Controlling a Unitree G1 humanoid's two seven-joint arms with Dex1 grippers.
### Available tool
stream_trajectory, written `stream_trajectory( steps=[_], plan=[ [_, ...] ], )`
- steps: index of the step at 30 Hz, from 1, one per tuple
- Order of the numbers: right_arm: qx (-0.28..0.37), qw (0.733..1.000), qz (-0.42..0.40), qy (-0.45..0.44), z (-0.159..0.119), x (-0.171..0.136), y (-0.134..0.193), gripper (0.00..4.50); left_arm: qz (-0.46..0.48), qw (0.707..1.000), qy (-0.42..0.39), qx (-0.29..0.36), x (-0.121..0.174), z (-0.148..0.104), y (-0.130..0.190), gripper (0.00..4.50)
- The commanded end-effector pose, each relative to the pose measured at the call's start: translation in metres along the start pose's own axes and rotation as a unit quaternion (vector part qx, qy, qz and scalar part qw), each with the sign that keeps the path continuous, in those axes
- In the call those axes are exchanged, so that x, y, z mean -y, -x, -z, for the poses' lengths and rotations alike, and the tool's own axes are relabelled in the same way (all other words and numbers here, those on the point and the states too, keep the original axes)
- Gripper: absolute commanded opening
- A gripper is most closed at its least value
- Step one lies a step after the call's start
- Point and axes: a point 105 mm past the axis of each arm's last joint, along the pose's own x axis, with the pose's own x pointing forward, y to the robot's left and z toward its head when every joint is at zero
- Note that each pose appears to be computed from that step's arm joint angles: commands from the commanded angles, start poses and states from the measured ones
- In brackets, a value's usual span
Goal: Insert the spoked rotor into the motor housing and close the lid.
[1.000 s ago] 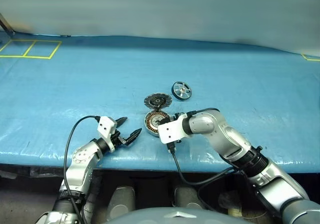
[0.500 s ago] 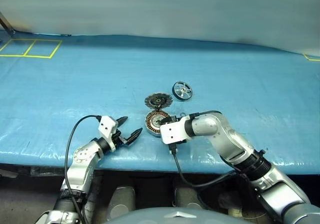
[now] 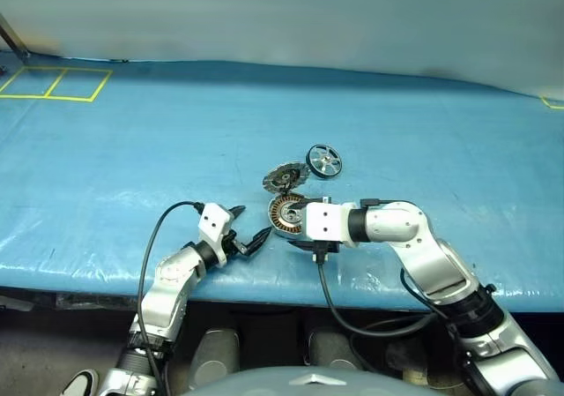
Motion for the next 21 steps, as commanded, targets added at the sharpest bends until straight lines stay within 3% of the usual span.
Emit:
stream_trajectory(
  steps=[1,5,10,17,18,21],
  plan=[
    [0.057,0.991,0.090,-0.081,-0.009,0.026,0.024,3.41,0.007,1.000,-0.009,0.017,0.011,-0.012,-0.002,4.50],
    [0.110,0.954,0.202,-0.192,0.005,0.051,0.053,3.41,0.023,1.000,-0.004,-0.001,0.017,-0.007,0.005,4.50],
    [0.055,0.931,0.283,-0.225,0.045,0.056,0.068,3.41,0.083,0.995,0.003,-0.058,0.011,0.007,0.033,4.50],
    [-0.054,0.950,0.268,-0.151,0.077,0.030,0.049,3.41,0.113,0.991,-0.019,-0.064,-0.025,-0.002,0.059,4.50],
    [-0.059,0.952,0.263,-0.143,0.079,0.028,0.047,3.41,0.111,0.992,-0.019,-0.060,-0.029,-0.004,0.061,4.50],
    [-0.019,0.955,0.246,-0.166,0.069,0.019,0.037,2.83,0.102,0.994,-0.019,-0.045,-0.041,-0.007,0.066,4.50]
  ],
)
